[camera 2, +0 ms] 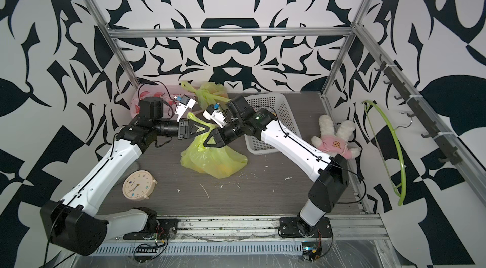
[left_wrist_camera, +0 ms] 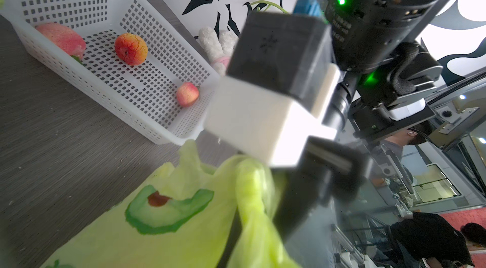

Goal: Place the peach into a plastic bag & tie a knot
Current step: Cross the plastic bag at the center of the board.

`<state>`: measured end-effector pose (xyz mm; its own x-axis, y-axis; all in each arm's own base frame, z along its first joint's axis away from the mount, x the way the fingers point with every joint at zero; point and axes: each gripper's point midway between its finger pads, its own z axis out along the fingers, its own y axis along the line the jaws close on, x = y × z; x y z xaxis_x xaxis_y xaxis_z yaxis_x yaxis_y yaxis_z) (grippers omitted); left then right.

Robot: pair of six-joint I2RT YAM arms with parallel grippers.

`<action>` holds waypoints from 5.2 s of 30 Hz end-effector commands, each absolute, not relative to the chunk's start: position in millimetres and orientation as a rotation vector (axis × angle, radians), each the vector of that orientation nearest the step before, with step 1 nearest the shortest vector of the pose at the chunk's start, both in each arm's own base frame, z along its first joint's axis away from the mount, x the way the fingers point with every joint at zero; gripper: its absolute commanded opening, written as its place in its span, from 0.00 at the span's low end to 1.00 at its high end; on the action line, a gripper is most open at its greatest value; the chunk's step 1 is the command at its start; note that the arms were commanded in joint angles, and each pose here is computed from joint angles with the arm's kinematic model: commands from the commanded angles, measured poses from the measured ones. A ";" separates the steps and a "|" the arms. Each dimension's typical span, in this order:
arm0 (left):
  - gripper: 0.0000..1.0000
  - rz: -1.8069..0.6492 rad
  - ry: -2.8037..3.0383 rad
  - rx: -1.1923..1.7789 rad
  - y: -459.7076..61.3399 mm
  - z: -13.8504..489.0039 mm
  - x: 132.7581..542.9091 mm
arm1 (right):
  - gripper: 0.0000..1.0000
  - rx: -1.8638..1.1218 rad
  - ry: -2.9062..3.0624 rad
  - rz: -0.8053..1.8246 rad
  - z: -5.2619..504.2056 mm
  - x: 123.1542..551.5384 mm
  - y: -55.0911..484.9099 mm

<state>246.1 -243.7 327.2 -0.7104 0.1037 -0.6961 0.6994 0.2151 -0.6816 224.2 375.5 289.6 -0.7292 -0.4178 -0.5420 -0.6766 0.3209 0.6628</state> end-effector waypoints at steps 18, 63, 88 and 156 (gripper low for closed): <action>0.51 -1.522 2.073 0.656 -233.6 289.6 227.8 | 0.00 -0.999 2.135 1.613 331.8 221.2 340.3; 0.00 -1.360 1.982 0.536 -239.2 303.9 205.0 | 0.02 -0.450 2.328 1.380 293.2 298.2 333.7; 0.00 -1.395 2.031 0.526 -284.5 254.7 207.9 | 0.00 -0.289 1.908 1.825 356.4 308.5 356.2; 1.00 -0.616 2.052 0.937 -236.6 276.4 235.7 | 0.00 -0.887 2.105 1.743 354.5 229.3 338.7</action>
